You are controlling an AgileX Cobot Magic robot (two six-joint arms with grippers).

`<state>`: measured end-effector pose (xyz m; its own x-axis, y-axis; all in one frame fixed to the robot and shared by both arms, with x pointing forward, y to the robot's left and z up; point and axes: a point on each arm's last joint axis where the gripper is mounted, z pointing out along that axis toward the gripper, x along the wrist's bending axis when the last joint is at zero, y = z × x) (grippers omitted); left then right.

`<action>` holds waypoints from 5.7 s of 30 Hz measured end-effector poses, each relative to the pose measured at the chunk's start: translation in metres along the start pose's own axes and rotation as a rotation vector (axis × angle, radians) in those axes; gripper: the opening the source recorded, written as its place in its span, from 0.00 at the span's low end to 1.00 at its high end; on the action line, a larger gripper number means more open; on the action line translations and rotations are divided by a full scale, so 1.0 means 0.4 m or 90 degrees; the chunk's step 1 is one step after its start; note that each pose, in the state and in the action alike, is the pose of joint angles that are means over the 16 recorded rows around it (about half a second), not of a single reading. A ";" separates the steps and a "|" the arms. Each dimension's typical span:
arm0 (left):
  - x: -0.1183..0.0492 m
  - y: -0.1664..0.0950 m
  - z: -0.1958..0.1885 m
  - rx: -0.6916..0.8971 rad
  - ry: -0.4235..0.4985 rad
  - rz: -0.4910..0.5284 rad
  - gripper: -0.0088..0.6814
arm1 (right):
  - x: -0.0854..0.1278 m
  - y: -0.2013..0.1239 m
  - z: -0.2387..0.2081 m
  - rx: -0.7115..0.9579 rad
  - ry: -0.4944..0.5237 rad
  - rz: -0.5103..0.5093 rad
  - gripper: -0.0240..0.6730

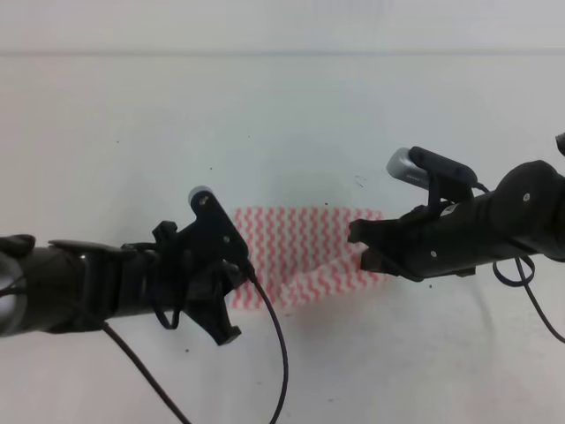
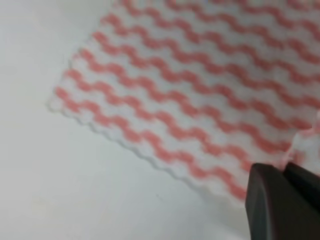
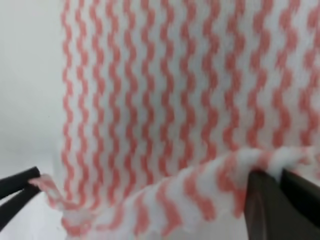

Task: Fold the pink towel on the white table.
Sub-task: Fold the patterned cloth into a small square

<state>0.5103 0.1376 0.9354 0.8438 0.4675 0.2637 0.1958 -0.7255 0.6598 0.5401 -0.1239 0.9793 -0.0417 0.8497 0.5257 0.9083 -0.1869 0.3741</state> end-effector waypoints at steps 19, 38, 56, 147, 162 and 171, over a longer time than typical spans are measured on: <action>0.055 0.042 0.037 -0.002 0.045 -0.005 0.01 | -0.003 0.016 0.004 -0.046 -0.003 0.008 0.01; 0.088 0.052 0.067 0.018 0.080 -0.010 0.01 | -0.001 0.030 -0.002 -0.084 -0.002 0.008 0.01; 0.109 0.061 0.079 0.027 0.105 -0.013 0.01 | -0.020 0.046 -0.006 -0.101 -0.012 0.016 0.01; 0.133 0.050 0.111 0.068 0.138 -0.004 0.01 | -0.015 0.081 0.051 -0.080 -0.017 0.000 0.01; 0.131 0.045 0.117 0.072 0.134 -0.005 0.01 | -0.011 0.094 0.064 -0.085 -0.016 -0.009 0.01; 0.135 0.051 0.118 0.068 0.137 -0.005 0.01 | -0.011 0.098 0.062 -0.093 -0.016 -0.009 0.01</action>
<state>0.5834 0.1243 0.9299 0.7182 0.5615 0.4110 0.2629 -0.7659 0.5868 0.5861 -0.1227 0.9726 -0.0423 0.8648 0.5003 0.8371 -0.2427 0.4903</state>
